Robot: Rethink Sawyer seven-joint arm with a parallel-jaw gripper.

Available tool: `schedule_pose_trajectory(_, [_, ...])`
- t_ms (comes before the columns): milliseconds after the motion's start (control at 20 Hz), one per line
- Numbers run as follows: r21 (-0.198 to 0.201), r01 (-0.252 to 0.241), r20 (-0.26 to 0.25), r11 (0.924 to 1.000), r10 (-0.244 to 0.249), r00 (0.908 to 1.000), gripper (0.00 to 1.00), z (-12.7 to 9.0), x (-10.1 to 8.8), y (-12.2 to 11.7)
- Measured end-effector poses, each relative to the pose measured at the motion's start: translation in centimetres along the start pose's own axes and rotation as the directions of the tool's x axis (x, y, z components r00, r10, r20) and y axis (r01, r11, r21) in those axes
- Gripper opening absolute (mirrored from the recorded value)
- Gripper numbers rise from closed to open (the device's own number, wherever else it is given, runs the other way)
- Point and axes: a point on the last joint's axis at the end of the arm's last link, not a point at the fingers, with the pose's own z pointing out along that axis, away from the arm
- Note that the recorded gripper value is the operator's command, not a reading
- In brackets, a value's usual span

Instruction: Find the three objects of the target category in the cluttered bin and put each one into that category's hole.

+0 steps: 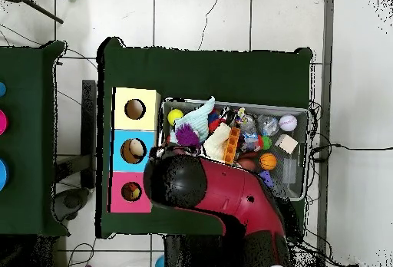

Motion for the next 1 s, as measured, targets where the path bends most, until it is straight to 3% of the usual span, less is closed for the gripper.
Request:
schedule_pose_trajectory(200, [-0.069,-0.099,-0.078,0.9927,0.094,0.9925,0.0,-0.7,1.1,1.8])
schedule_pose_trajectory(450, [-0.099,-0.167,-0.121,0.981,0.155,0.9806,0.0,-0.3,2.2,3.0])
schedule_pose_trajectory(600, [-0.12,-0.213,-0.17,0.9696,0.191,0.9667,0.0,0.7,4.0,4.2])
schedule_pose_trajectory(800, [-0.125,-0.24,-0.196,0.9625,0.214,0.9571,0.0,1.8,6.0,5.1])
schedule_pose_trajectory(1000, [-0.105,-0.282,-0.174,0.9538,0.261,0.9495,0.0,3.8,8.1,5.4])
